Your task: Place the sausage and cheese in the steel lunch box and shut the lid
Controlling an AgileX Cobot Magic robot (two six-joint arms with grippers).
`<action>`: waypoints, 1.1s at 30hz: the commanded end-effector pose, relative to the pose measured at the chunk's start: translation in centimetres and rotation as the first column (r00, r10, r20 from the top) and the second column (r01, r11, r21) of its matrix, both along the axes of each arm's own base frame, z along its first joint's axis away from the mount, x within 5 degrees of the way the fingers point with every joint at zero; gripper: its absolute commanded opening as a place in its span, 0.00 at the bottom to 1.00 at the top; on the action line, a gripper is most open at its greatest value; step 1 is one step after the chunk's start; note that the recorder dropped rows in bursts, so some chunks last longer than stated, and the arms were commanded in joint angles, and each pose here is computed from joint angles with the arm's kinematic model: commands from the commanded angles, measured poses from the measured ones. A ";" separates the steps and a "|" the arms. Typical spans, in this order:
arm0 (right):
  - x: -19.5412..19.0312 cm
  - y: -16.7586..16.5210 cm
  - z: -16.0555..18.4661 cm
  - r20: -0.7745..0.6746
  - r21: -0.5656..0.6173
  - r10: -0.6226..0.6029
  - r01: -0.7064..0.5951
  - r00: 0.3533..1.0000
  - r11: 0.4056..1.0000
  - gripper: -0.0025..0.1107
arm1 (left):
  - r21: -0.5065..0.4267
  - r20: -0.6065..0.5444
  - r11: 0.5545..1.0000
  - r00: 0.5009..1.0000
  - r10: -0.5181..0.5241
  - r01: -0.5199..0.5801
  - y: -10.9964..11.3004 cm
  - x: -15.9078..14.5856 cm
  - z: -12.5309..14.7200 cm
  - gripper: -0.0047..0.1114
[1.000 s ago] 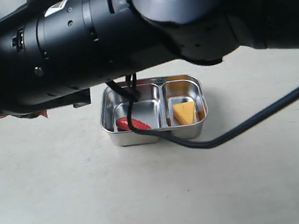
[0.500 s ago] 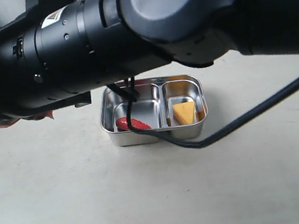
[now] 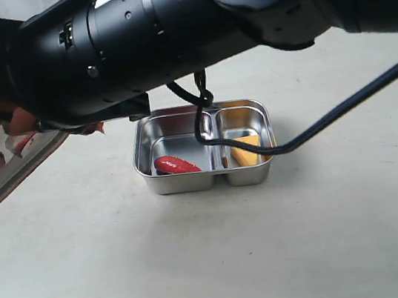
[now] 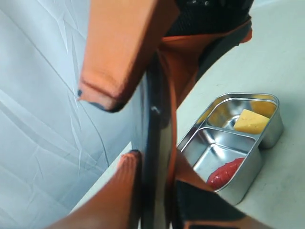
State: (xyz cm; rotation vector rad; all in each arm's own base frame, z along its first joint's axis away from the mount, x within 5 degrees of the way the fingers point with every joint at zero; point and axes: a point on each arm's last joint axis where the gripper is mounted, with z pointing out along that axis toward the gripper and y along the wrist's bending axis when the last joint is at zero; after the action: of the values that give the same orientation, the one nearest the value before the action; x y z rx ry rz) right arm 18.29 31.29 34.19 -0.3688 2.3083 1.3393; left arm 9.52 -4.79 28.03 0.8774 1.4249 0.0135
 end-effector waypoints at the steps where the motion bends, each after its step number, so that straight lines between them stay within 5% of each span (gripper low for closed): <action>1: 2.2 -0.8 -0.4 0.176 -0.049 -0.051 0.061 0.983 0.997 0.01 | -0.070 0.018 0.984 0.987 -0.161 0.162 -1.2 -1.2 0.9 0.22; 11: 1.6 -0.5 -2.2 0.077 -0.144 0.033 -0.022 0.996 0.989 0.01 | -0.072 0.019 0.984 0.986 -0.163 0.164 -1.3 -1.2 0.9 0.19; 15: 1.6 0.3 -3.8 -0.041 -0.149 0.043 -0.049 0.998 0.988 0.01 | -0.058 0.020 0.981 0.982 -0.187 0.188 -1.4 -1.3 0.9 0.04; 18: 1.6 0.5 -4.3 -0.068 -0.155 0.047 -0.057 0.997 0.986 0.02 | -0.039 0.029 0.980 0.981 -0.193 0.194 -1.4 -1.4 0.8 0.04; 20: 1.4 0.6 -4.6 -0.088 -0.175 0.070 -0.084 0.994 0.981 0.11 | -0.035 0.031 0.979 0.980 -0.198 0.199 -1.5 -1.4 0.8 0.04; 23: 1.5 0.9 -5.0 -0.131 -0.177 0.060 -0.083 0.990 0.981 0.41 | -0.024 0.042 0.973 0.972 -0.230 0.231 -1.7 -1.6 0.9 0.04; 25: 1.5 0.8 -5.1 -0.125 -0.184 0.064 -0.086 0.990 0.979 0.32 | -0.024 0.041 0.970 0.970 -0.240 0.241 -1.8 -1.6 0.9 0.04; 27: 1.4 0.8 -5.1 -0.131 -0.188 0.070 -0.094 0.989 0.978 0.03 | -0.024 0.041 0.970 0.970 -0.240 0.241 -1.8 -1.6 0.9 0.04; 33: 2.0 0.2 -5.4 -0.054 -0.260 0.089 -0.100 0.995 0.960 0.01 | -0.018 0.039 0.963 0.963 -0.268 0.269 -1.9 -1.8 0.8 0.04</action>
State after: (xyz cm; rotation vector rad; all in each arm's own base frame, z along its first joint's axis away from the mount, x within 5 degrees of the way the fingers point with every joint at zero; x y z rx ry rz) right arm 19.78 31.85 30.50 -0.3636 2.5390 1.2698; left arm 8.76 -5.69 27.19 1.0346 1.3877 -0.0428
